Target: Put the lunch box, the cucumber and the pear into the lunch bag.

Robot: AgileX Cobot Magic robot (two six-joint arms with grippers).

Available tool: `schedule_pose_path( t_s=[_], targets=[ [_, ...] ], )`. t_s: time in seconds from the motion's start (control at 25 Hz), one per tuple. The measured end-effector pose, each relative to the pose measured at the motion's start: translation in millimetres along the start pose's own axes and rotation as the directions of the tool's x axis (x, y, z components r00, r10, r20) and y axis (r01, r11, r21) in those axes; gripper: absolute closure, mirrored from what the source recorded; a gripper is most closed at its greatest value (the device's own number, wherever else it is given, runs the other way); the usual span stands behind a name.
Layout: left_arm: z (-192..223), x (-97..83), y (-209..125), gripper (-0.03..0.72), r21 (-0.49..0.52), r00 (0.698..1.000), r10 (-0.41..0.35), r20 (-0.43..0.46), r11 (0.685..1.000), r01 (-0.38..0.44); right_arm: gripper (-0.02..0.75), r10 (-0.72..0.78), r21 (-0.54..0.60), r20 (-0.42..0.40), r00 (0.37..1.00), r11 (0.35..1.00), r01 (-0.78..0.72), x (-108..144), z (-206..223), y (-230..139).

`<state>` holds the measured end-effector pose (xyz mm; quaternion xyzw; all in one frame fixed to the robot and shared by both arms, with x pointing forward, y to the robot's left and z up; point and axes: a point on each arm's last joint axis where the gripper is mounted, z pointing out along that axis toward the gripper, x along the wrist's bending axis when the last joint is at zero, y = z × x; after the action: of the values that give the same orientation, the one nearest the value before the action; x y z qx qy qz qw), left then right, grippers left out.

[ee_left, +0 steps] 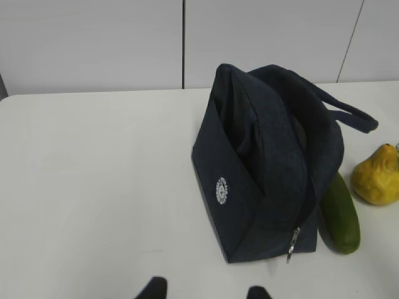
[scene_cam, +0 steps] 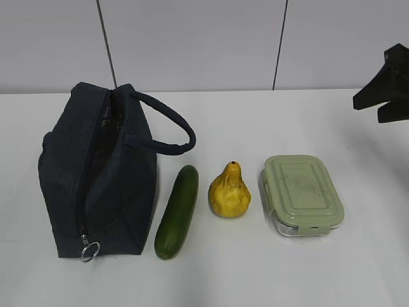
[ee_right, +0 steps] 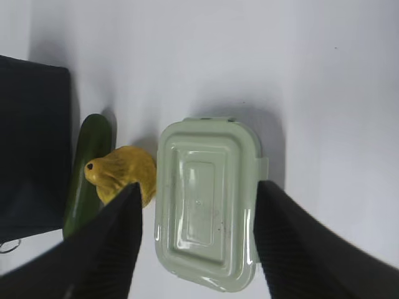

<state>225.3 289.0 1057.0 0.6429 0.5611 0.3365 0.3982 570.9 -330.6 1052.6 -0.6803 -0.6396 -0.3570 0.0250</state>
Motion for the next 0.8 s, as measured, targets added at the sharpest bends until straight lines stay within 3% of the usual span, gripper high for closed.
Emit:
schedule_pose_path(
  t_s=[0.36,0.6,0.8],
  targets=[
    [0,0.0,0,0.447,0.000,1.000,0.000,0.000,1.000,0.000,0.256,-0.010,0.169,-0.135,0.991,0.985,0.034,-18,25,-14],
    [0,0.0,0,0.447,0.000,1.000,0.000,0.000,1.000,0.000,0.156,0.039,0.281,-0.150,0.988,0.960,0.005,-36,50,-26],
    [0,0.0,0,0.447,0.000,1.000,0.000,0.000,1.000,0.000,0.136,0.069,0.338,-0.163,0.984,0.941,-0.010,-52,73,-32]
  ],
)
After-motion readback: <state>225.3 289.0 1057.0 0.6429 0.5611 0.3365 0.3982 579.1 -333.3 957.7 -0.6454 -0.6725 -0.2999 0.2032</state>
